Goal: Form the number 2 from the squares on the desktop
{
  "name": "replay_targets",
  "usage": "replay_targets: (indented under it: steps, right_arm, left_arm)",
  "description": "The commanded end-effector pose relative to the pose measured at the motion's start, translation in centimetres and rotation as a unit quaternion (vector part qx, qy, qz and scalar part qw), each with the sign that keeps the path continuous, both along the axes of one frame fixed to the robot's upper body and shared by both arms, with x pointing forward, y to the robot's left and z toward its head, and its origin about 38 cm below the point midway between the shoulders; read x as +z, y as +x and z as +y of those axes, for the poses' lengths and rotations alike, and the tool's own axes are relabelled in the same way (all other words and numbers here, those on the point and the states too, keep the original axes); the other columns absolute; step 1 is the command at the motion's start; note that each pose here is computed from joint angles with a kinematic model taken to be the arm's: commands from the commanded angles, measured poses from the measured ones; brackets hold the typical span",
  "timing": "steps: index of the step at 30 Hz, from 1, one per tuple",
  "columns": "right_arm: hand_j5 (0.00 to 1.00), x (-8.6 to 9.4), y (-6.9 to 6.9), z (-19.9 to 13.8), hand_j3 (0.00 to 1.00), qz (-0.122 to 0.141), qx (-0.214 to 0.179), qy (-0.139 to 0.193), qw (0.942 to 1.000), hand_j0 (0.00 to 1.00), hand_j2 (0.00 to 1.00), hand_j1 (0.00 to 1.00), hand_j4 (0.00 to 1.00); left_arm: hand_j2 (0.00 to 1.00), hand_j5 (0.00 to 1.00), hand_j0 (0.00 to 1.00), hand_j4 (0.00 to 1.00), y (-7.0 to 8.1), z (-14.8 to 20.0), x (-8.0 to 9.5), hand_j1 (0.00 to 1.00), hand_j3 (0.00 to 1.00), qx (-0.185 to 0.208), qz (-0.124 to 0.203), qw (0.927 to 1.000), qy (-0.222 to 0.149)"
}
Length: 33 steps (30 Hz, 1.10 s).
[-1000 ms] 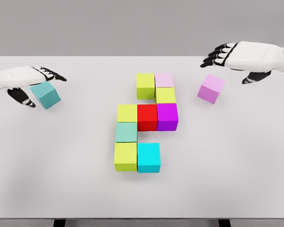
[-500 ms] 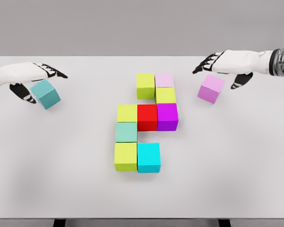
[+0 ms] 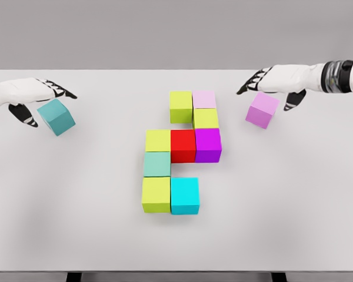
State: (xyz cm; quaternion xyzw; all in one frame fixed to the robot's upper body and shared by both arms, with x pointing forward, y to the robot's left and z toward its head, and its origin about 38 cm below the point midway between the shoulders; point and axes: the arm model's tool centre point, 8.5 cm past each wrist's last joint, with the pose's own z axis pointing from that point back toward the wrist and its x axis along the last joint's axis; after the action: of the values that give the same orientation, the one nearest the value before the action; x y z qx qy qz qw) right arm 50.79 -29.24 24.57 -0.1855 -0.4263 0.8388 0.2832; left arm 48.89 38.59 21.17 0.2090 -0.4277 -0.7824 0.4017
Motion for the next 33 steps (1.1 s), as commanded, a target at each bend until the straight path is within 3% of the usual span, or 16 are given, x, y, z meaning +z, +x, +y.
replay_targets:
  steps: [1, 26, 31, 33]
  right_arm:
    - [1.00, -0.6, 0.3, -0.5, 1.00, 0.006, -0.012, -0.005, 0.9999, 1.00, 1.00, 1.00, 1.00]
    - [1.00, -1.7, 1.1, 1.0, 1.00, -0.016, 0.004, -0.088, 0.9959, 1.00, 1.00, 1.00, 1.00]
    - [1.00, -2.4, 1.0, 1.5, 1.00, -0.010, 0.014, -0.109, 0.9939, 1.00, 1.00, 1.00, 1.00]
    - [1.00, -2.4, 1.0, 1.5, 1.00, -0.010, 0.014, -0.109, 0.9939, 1.00, 1.00, 1.00, 1.00]
  left_arm:
    - [0.97, 0.97, 0.97, 0.97, 0.4, 0.1, -0.6, 0.97, 0.97, 0.010, 0.002, 0.9999, 0.002]
    - [0.92, 0.92, 0.92, 0.92, 1.0, -1.1, -2.5, 0.92, 0.92, 0.007, 0.015, 0.9995, 0.026]
    - [0.86, 0.86, 0.86, 0.86, 1.0, -1.1, -2.6, 0.86, 0.86, 0.006, 0.015, 0.9993, 0.033]
    - [0.77, 0.77, 0.77, 0.77, 1.0, -1.2, -2.7, 0.77, 0.77, 0.006, 0.016, 0.9993, 0.033]
